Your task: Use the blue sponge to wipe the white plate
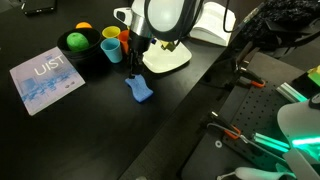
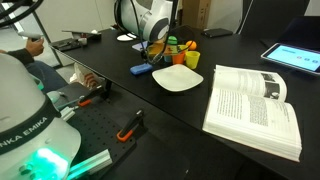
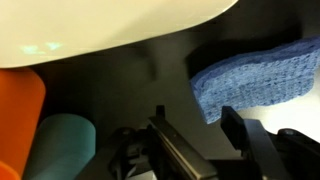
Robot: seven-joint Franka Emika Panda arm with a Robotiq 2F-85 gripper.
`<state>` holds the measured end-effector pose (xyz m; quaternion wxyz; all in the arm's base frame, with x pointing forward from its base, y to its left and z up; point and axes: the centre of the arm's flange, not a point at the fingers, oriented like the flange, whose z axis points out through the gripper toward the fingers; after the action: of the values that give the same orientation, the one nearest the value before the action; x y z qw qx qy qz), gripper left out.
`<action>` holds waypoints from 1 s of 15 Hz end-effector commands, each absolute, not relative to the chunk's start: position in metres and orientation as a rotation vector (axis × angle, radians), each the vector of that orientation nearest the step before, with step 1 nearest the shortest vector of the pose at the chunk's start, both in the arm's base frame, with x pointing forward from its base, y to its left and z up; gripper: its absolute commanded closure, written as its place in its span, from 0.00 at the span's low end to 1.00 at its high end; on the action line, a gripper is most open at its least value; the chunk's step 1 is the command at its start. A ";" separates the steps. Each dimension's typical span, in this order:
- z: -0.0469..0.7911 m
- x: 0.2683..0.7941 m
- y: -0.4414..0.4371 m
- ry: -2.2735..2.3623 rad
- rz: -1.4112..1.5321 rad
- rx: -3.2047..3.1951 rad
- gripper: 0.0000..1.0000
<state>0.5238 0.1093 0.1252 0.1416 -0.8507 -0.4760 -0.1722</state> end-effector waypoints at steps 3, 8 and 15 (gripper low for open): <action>0.125 0.524 0.109 -1.375 -0.497 -2.455 0.38; 0.139 0.517 0.112 -1.358 -0.507 -2.452 0.01; 0.194 0.501 0.116 -1.372 -0.536 -2.443 0.00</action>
<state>0.5166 0.1242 0.1572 0.1514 -0.8439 -0.4790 -0.1886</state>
